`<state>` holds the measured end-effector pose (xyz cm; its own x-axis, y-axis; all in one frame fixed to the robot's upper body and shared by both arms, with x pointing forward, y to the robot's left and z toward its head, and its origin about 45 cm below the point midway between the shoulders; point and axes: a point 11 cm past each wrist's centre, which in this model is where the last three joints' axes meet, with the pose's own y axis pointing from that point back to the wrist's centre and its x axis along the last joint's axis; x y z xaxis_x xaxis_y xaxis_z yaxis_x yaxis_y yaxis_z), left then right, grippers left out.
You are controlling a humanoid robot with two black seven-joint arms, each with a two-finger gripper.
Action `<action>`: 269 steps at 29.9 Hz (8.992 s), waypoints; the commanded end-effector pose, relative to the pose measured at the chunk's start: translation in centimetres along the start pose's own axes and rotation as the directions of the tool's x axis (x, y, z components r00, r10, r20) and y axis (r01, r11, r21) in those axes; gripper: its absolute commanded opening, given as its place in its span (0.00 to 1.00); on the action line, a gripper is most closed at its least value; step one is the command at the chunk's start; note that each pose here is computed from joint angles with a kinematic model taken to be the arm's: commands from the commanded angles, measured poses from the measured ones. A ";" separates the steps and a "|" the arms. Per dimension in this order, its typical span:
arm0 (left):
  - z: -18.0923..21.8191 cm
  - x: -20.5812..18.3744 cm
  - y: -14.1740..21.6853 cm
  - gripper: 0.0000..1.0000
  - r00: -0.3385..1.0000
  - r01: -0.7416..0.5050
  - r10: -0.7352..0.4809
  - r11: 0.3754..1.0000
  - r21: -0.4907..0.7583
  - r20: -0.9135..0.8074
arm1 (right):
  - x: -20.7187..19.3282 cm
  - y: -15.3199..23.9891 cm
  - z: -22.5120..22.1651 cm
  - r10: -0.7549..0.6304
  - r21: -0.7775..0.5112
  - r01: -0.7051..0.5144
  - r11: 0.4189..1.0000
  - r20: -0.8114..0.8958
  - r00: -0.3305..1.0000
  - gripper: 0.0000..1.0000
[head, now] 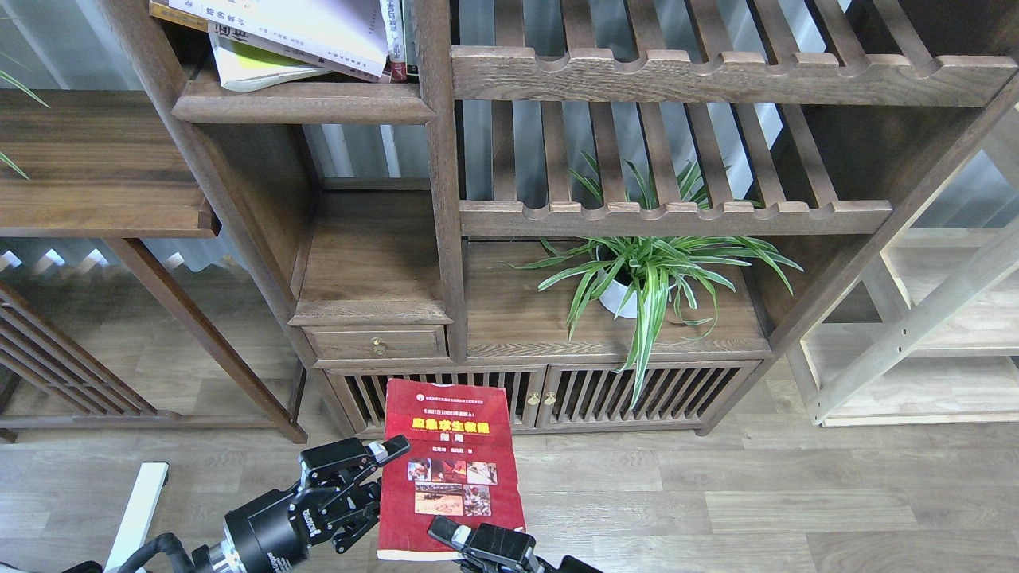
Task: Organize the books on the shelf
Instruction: 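Bring the left gripper to the red book's edge and grasp it, then lift the red book with the left gripper onto the top shelf, then push the red book into the top shelf with the left gripper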
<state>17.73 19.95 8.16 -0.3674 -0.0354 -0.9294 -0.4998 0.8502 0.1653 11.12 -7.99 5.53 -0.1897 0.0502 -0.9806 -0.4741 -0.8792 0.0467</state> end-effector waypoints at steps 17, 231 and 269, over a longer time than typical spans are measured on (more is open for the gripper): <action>0.7 -0.7 0.6 0.25 0.999 0.041 -0.043 0.998 -0.054 -0.030 | -0.8 -0.5 -0.4 -0.023 -0.006 0.023 1.000 -0.018 1.000 0.27; 20.0 -43.8 1.2 0.05 0.516 0.287 0.312 0.815 -0.504 0.798 | 1.5 22.1 -18.2 0.091 0.687 -0.161 0.709 0.136 0.986 0.79; 16.7 -38.6 1.7 0.58 0.493 0.227 0.257 0.884 -0.408 0.831 | 1.3 24.2 -18.0 0.091 0.711 -0.174 0.681 0.154 0.984 0.82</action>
<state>45.38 31.04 38.65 0.3353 0.6333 -0.6975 -0.8515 0.5205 0.0632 14.86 -37.71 1.90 -0.3618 0.0470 -0.9311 -0.9026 -0.2676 0.3372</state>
